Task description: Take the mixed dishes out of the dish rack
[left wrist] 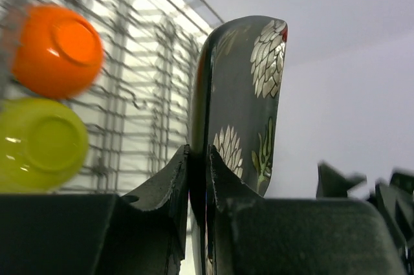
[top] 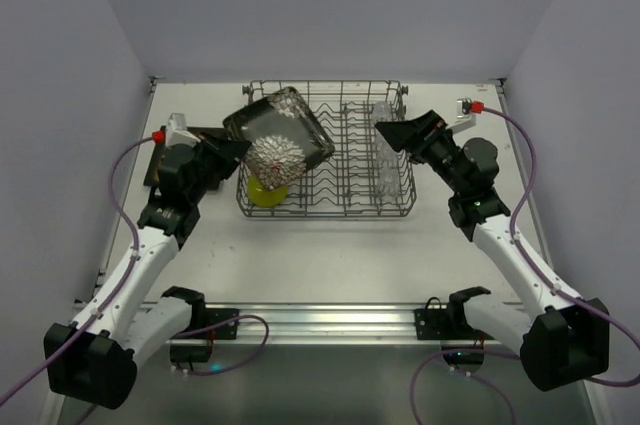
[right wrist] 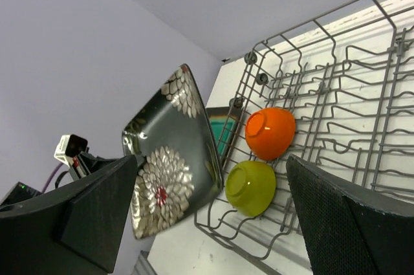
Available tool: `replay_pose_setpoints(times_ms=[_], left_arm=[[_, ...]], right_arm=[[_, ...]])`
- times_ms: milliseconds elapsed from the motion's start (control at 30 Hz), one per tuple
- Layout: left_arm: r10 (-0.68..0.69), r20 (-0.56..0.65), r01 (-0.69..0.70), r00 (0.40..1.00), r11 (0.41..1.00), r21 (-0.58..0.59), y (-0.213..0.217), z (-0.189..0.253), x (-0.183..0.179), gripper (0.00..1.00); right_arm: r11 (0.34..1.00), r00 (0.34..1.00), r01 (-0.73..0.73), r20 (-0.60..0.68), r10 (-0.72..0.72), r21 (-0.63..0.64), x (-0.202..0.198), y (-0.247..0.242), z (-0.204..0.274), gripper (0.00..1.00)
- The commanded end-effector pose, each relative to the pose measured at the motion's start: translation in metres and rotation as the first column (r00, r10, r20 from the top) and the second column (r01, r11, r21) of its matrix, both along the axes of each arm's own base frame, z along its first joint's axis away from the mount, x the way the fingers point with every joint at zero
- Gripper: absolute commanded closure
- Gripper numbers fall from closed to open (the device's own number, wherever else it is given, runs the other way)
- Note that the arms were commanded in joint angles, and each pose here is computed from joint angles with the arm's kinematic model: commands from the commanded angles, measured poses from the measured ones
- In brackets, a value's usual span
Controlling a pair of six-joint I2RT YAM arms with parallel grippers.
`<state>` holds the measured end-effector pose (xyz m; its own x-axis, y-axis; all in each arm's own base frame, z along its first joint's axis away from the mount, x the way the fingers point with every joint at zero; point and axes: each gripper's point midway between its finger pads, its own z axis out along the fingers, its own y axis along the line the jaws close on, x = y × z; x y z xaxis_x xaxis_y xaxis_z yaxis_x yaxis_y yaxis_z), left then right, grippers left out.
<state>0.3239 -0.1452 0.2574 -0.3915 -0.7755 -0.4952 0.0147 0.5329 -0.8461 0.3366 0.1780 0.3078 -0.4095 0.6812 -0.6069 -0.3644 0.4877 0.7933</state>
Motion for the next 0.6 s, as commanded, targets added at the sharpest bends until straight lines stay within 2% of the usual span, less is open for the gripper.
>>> replay_pose_setpoints(times_ms=[0,67,133,167,267,467,500,567], left_arm=[[0.223,0.211,-0.193,0.952,0.969,-0.154,0.058,0.099,0.024,1.0],[0.318,0.176,-0.286,0.932,0.94,-0.184,0.095,0.096,0.036,1.0],[0.343,0.145,-0.31,0.928,0.927,-0.21,0.115,0.087,0.047,1.0],[0.402,0.132,-0.369,0.906,0.903,-0.222,0.141,0.084,0.05,1.0],[0.498,0.078,-0.464,0.864,0.846,-0.262,0.182,0.067,0.058,1.0],[0.655,-0.022,-0.639,0.755,0.727,-0.25,0.235,0.022,0.065,1.0],[0.701,-0.034,-0.687,0.712,0.687,-0.236,0.247,0.013,0.063,1.0],[0.726,-0.05,-0.72,0.685,0.666,-0.192,0.26,-0.002,0.066,1.0]], right_arm=[[0.997,0.995,0.072,0.068,-0.071,-0.014,-0.001,-0.014,0.019,0.01],[0.997,0.994,0.083,0.077,-0.082,-0.012,-0.006,-0.017,0.022,0.01],[0.996,0.993,0.088,0.083,-0.086,-0.014,-0.01,-0.019,0.021,0.01],[0.996,0.992,0.088,0.094,-0.087,-0.012,-0.015,-0.021,0.023,0.01],[0.995,0.991,0.092,0.101,-0.089,-0.028,-0.023,-0.024,0.019,0.01],[0.995,0.986,0.1,0.138,-0.097,-0.011,-0.043,-0.03,0.025,0.01],[0.995,0.984,0.101,0.147,-0.098,-0.013,-0.046,-0.031,0.028,0.01],[0.993,0.981,0.112,0.162,-0.105,-0.034,-0.049,-0.034,0.028,0.01]])
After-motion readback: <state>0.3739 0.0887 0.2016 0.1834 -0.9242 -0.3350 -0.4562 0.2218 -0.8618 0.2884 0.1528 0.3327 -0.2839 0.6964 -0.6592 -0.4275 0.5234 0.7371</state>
